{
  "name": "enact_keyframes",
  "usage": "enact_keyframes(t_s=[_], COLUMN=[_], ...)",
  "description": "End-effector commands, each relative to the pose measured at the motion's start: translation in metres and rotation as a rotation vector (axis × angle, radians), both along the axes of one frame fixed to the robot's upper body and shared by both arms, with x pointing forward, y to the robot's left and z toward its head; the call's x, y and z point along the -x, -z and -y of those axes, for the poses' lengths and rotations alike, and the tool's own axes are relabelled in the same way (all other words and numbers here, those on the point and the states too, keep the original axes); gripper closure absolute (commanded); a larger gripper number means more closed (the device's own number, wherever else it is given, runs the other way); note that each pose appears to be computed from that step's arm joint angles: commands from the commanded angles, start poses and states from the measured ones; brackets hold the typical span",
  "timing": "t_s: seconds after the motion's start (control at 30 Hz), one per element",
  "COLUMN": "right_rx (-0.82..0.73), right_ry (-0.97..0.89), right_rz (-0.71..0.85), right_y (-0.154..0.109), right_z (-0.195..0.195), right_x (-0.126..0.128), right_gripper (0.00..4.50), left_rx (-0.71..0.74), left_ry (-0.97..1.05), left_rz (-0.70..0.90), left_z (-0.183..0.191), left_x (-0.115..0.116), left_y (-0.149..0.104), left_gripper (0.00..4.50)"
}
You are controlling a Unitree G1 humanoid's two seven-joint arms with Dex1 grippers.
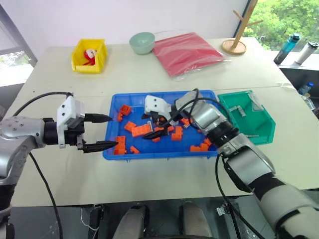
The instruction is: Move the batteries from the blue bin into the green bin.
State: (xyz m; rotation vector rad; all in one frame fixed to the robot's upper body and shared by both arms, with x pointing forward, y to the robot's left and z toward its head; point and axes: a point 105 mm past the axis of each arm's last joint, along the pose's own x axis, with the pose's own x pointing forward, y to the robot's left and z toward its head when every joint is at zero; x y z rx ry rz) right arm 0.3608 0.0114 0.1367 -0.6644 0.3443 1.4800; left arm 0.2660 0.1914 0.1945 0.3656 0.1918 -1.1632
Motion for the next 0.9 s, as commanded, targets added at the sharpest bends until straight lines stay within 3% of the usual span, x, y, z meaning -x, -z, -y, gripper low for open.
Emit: enact_keyframes(t_s=[0.03, 0.1, 0.17, 0.23, 0.37, 0.6, 0.73, 0.83, 0.9], right_rx=[-0.016, -0.016, -0.032, -0.052, -0.095, -0.136, -0.191, -0.23, -0.236], right_ry=[-0.022, -0.014, 0.012, 0.019, 0.006, -0.008, 0.154, 0.228, 0.195], right_rz=[0.034, 0.027, 0.017, 0.012, -0.004, 0.02, 0.167, 0.163, 0.122], right_y=[-0.007, -0.003, -0.001, -0.002, -0.012, -0.022, -0.03, -0.034, -0.035], right_z=[-0.012, -0.013, -0.016, -0.018, -0.025, -0.038, -0.054, -0.058, -0.061], right_x=[-0.002, -0.003, -0.006, -0.006, -0.003, -0.001, -0.027, -0.035, -0.03], right_gripper=[0.02, 0.02, 0.52, 1.25, 3.25, 3.25, 3.25, 3.25, 2.19], left_rx=[0.003, 0.002, 0.003, 0.003, 0.002, 0.006, 0.012, 0.014, 0.015], left_ry=[-0.006, -0.011, -0.018, -0.022, -0.027, -0.034, -0.027, -0.026, -0.026], left_rz=[0.053, 0.058, 0.065, 0.069, 0.073, 0.091, 0.097, 0.099, 0.102], left_z=[0.0, 0.001, 0.001, 0.001, 0.0, 0.001, 0.004, 0.005, 0.005], left_x=[0.001, 0.001, 0.0, 0.0, -0.001, -0.005, -0.006, -0.007, -0.008], left_y=[-0.013, -0.013, -0.014, -0.014, -0.015, -0.016, -0.016, -0.017, -0.017], left_gripper=[0.0, 0.0, 0.0, 0.0, 0.0, 0.0, 0.0, 0.0, 0.0])
